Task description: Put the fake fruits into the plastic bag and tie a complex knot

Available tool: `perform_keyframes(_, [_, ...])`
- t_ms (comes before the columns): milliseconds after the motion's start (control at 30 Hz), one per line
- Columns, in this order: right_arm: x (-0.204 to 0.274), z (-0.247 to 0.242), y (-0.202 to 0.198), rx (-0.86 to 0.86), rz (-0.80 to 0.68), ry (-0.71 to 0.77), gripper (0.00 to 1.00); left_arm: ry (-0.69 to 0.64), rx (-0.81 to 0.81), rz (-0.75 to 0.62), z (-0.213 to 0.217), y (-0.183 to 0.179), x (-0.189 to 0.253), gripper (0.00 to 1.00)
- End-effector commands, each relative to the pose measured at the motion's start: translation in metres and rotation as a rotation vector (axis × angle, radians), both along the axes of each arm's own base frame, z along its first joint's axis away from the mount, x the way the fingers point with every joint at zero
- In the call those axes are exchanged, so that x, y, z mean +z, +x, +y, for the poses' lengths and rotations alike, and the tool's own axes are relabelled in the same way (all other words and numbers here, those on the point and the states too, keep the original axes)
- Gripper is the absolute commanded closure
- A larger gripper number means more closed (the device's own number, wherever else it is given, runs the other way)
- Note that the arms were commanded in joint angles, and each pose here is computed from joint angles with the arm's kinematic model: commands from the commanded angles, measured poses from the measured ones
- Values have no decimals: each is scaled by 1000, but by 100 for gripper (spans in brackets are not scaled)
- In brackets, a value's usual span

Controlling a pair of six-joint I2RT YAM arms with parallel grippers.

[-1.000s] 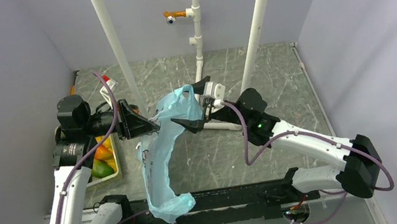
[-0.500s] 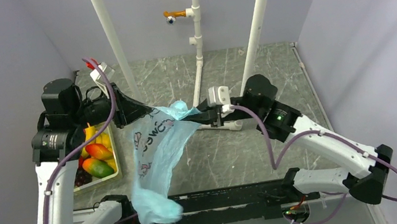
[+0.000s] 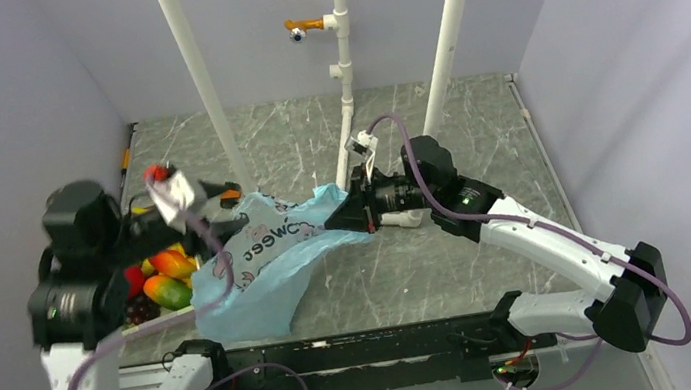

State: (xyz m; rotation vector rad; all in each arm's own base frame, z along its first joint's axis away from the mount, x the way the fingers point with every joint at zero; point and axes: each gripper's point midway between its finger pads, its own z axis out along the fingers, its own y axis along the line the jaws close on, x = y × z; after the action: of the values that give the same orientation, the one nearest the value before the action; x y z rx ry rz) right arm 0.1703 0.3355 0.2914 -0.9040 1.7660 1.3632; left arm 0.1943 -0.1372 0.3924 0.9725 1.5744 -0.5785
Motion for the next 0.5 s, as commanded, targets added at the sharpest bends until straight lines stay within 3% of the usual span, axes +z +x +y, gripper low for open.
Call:
perform_keyframes(0, [29,7,15,-114,120,102,100,60,-255,-125,-20,-51,6,42])
perform_keyframes(133, [45,8,29,-156,168,138,100,130,-323,-81,-29,-50,-9,58])
perform_keyframes(267, [49,6,25,-141,147,142,100,300,-262,60,-35,-19,-58,73])
perform_keyframes(367, [44,2,30,-178,140,128,100,402,-298,141,-40,-20,-92,75])
perform_keyframes(467, [40,-3,37,-209,153,125,100,512,-392,239,-51,-45,-144,74])
